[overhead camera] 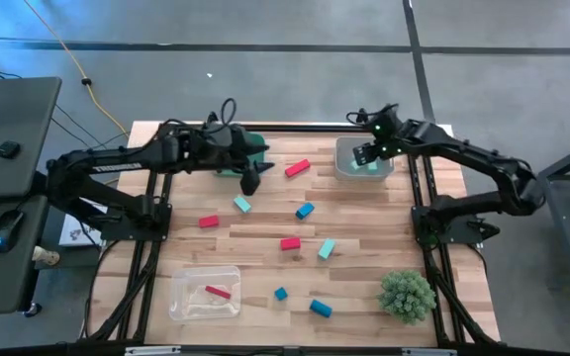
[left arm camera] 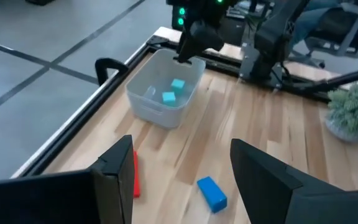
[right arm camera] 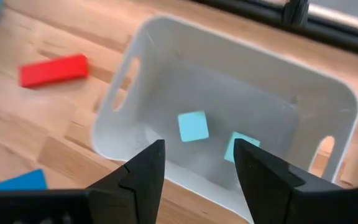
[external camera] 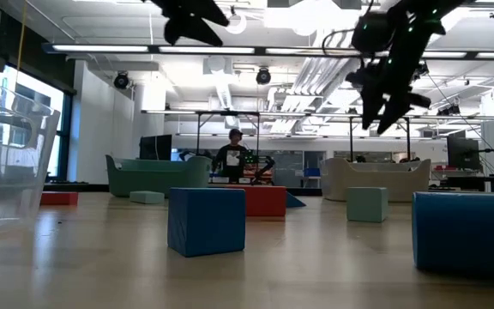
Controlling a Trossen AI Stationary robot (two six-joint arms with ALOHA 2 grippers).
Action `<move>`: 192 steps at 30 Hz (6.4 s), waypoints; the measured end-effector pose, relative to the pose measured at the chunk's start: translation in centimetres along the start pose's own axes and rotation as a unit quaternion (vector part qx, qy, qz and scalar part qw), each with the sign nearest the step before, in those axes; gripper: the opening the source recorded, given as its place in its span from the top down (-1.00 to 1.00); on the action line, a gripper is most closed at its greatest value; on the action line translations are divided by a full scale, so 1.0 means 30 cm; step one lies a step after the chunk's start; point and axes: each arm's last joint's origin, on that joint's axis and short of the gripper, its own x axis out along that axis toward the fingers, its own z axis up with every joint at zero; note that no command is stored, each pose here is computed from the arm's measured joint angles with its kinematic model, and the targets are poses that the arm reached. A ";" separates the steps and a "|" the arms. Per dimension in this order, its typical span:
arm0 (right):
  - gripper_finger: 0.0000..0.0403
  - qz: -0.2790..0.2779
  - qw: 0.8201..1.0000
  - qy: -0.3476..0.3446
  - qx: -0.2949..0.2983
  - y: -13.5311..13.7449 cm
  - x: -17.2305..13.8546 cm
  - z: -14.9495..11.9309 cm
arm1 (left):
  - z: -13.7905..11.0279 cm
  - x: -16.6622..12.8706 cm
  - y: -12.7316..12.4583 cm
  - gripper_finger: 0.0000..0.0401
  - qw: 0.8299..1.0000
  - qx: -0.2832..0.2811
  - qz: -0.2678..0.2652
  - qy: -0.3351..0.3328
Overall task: Sort & place blocks by color
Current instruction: Put the blue block into the green bin
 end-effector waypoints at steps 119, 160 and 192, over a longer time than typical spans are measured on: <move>0.10 0.070 0.993 -0.061 -0.075 -0.013 -0.122 -0.014 | -0.494 0.674 -0.287 1.00 0.977 -0.027 0.073 0.199; 0.10 0.071 0.994 -0.061 -0.063 -0.012 -0.122 -0.014 | -0.260 0.141 0.272 1.00 0.936 -0.044 0.269 0.221; 0.10 0.061 0.996 -0.065 0.014 -0.015 -0.122 -0.011 | -0.457 0.177 0.392 1.00 0.920 -0.111 0.253 0.278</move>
